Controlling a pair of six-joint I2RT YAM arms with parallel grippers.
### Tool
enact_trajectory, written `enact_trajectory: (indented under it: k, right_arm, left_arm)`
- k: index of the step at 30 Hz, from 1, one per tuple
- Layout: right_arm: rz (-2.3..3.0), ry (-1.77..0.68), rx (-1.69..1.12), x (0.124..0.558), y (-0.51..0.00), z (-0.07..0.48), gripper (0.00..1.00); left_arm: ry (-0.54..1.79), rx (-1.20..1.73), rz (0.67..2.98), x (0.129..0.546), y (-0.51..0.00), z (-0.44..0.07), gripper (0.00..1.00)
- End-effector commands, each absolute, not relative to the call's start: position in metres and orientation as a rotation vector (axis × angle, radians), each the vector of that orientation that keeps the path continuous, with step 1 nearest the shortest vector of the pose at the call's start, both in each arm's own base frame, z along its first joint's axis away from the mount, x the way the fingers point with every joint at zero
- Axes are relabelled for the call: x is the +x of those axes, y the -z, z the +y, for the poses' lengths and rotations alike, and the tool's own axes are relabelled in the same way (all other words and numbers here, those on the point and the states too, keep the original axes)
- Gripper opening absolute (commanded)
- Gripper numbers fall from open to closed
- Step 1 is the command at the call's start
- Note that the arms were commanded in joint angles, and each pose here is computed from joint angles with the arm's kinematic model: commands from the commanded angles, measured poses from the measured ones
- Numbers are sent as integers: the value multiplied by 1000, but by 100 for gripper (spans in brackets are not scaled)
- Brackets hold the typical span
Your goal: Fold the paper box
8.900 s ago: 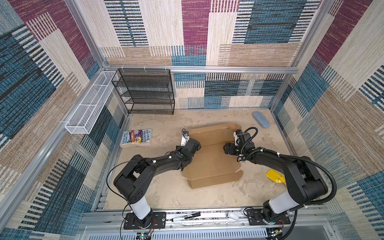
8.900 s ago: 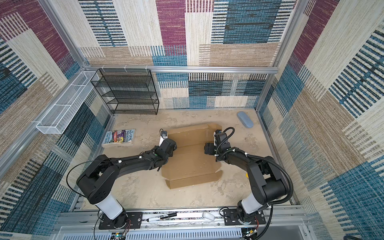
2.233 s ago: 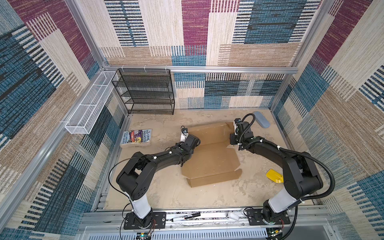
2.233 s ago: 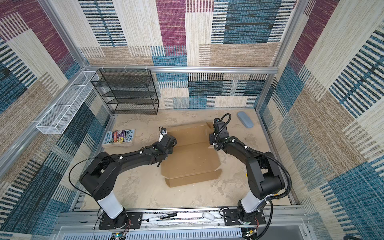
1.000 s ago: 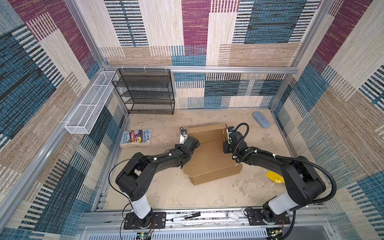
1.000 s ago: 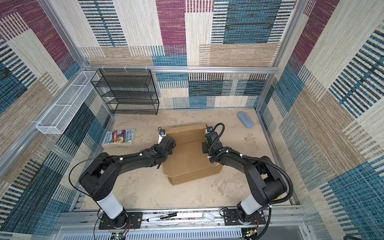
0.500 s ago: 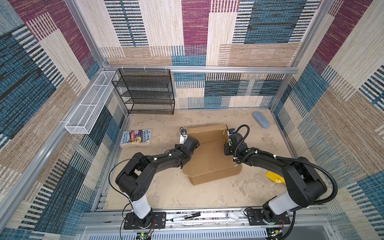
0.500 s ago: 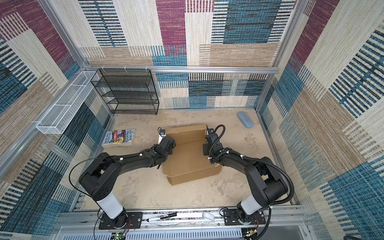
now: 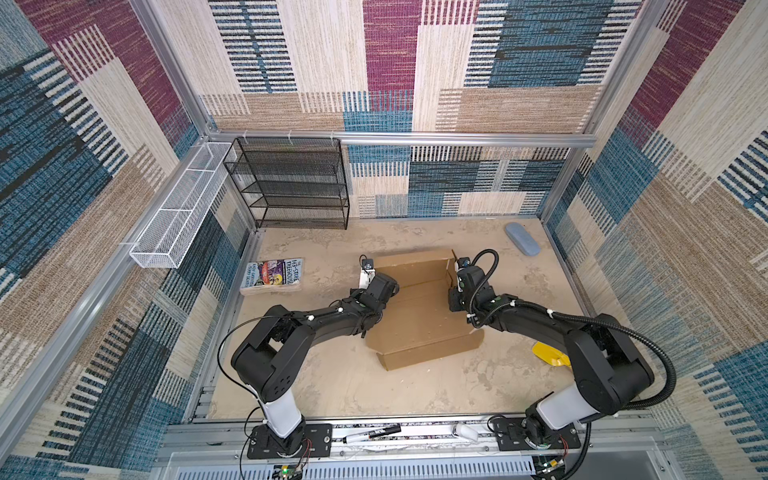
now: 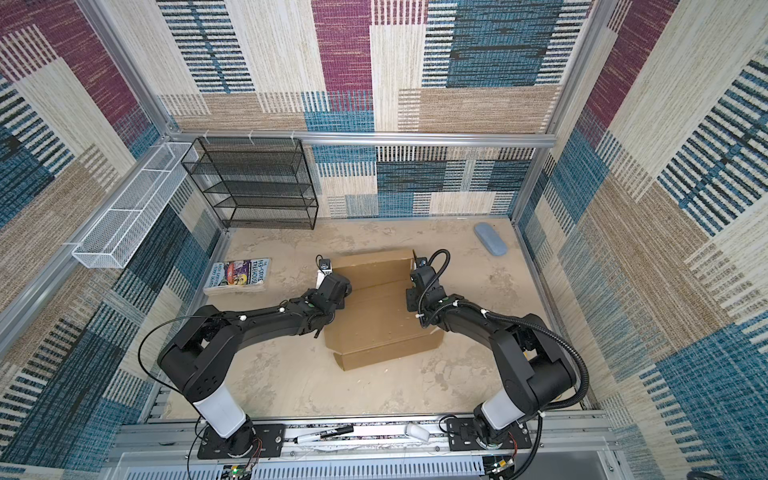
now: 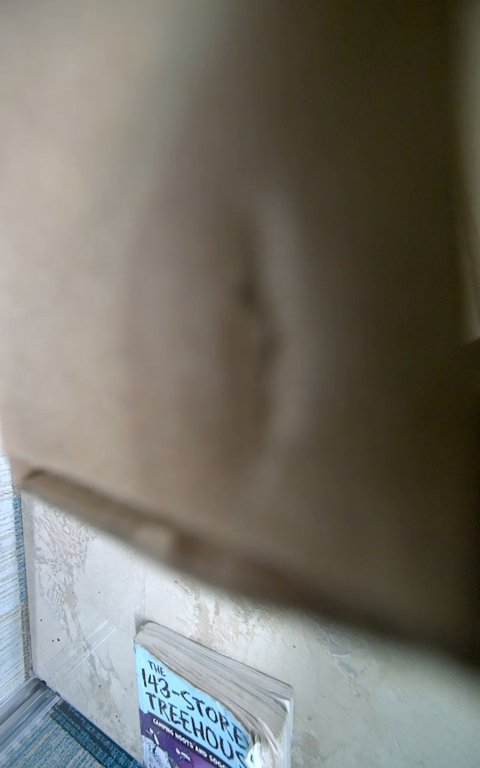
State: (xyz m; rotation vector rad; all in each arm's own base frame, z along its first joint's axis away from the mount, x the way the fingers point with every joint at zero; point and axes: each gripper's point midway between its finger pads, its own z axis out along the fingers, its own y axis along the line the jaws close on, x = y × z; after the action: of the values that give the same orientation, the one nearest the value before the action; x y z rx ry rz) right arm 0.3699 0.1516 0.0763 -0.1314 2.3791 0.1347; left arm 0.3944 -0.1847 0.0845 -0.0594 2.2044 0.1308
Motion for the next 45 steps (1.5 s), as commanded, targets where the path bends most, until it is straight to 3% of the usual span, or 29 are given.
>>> enact_trajectory:
  k: [1, 9, 20, 38, 45]
  right_arm:
    - [2466, -90, -137, 354, -62, 143, 19]
    - [2456, -106, -146, 355, -67, 146, 31]
    - [2427, -204, -220, 353, -83, 160, 62]
    - [2363, -255, -244, 339, -114, 158, 73]
    - [2184, -138, -58, 344, -178, 117, 75]
  left_arm:
    - [-171, 19, 2276, 384, -71, -182, 0]
    - [-171, 21, 2276, 384, -71, -182, 0]
    - [-170, 22, 2274, 385, -72, -183, 0]
    - [-179, 20, 2278, 386, -70, -183, 0]
    - [-194, 27, 2280, 385, -73, -181, 0]
